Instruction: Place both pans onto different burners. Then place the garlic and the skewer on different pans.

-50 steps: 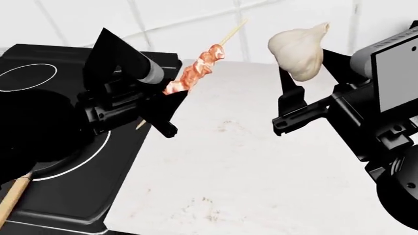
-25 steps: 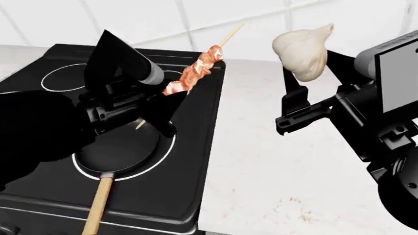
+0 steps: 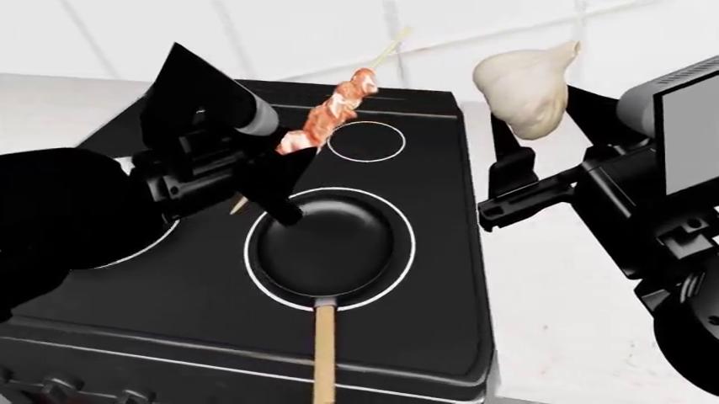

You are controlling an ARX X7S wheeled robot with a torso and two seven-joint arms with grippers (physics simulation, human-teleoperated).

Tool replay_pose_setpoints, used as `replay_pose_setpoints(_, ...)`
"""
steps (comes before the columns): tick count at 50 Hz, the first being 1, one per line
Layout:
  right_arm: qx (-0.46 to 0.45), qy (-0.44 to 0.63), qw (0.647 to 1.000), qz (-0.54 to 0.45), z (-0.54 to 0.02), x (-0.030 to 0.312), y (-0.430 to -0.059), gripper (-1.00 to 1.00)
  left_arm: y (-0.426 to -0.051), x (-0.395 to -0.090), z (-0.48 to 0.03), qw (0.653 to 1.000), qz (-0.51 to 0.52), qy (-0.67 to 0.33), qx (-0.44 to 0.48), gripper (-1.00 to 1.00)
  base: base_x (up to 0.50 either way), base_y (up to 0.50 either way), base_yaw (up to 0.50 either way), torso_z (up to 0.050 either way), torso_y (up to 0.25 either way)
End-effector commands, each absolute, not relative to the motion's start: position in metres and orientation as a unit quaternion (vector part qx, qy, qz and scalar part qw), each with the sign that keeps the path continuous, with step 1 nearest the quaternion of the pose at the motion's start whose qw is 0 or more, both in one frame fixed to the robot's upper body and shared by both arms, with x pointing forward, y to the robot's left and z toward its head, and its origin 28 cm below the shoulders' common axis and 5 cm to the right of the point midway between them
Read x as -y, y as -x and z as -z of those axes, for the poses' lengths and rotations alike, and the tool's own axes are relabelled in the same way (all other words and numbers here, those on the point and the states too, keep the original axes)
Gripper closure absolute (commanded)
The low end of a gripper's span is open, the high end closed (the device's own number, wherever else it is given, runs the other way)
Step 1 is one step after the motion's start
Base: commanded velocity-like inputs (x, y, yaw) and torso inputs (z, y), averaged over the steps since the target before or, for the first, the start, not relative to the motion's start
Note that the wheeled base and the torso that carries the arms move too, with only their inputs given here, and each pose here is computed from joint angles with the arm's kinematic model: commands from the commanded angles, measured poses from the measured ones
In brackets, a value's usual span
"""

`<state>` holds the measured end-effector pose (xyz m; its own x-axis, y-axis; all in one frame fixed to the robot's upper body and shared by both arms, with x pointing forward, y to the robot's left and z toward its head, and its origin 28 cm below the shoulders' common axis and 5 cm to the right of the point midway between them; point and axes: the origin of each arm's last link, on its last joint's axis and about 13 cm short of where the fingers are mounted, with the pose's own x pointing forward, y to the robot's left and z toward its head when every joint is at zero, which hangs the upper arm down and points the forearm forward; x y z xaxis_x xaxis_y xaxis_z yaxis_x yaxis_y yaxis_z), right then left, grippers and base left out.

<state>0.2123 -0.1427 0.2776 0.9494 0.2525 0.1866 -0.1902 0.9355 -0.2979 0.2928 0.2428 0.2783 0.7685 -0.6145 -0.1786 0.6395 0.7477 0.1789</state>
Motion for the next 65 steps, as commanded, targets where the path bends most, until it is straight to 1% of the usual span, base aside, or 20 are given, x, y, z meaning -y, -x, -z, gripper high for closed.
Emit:
replay_pose_setpoints(1, 0.121, 0.128, 0.979, -0.107, -0.278, 0.145, -0.212, 1.0, -0.295, -0.243, -0.279, 0.936, 0.329, -0.113, -0.05, 1.0, 0.09, 0.26, 0.0, 0.0, 0.0)
replay_pose_setpoints(20, 0.121, 0.133, 0.978, -0.106, -0.279, 0.145, -0.211, 1.0, -0.293, -0.244, -0.28, 0.936, 0.33, -0.113, -0.05, 1.0, 0.11, 0.21, 0.0, 0.0, 0.0)
replay_pose_setpoints(31, 0.12, 0.146, 0.977, -0.103, -0.278, 0.145, -0.21, 1.0, -0.292, -0.244, -0.279, 0.935, 0.332, -0.114, -0.05, 1.0, -0.05, 0.49, 0.0, 0.0, 0.001)
replay_pose_setpoints(53, 0.119, 0.132, 0.98, -0.093, -0.276, 0.15, -0.209, 1.0, -0.295, -0.242, -0.276, 0.934, 0.334, -0.115, -0.054, 1.0, -0.06, 0.49, 0.0, 0.0, 0.0)
replay_pose_setpoints(61, 0.102, 0.125, 0.982, -0.096, -0.279, 0.152, -0.21, 1.0, -0.294, -0.243, -0.276, 0.934, 0.334, -0.114, -0.053, 1.0, 0.0, 0.0, 0.0, 0.0, 0.0)
replay_pose_setpoints(65, 0.093, 0.138, 0.979, -0.119, -0.286, 0.156, -0.21, 1.0, -0.297, -0.245, -0.273, 0.936, 0.33, -0.111, -0.054, 1.0, 0.0, 0.0, 0.0, 0.0, 0.0)
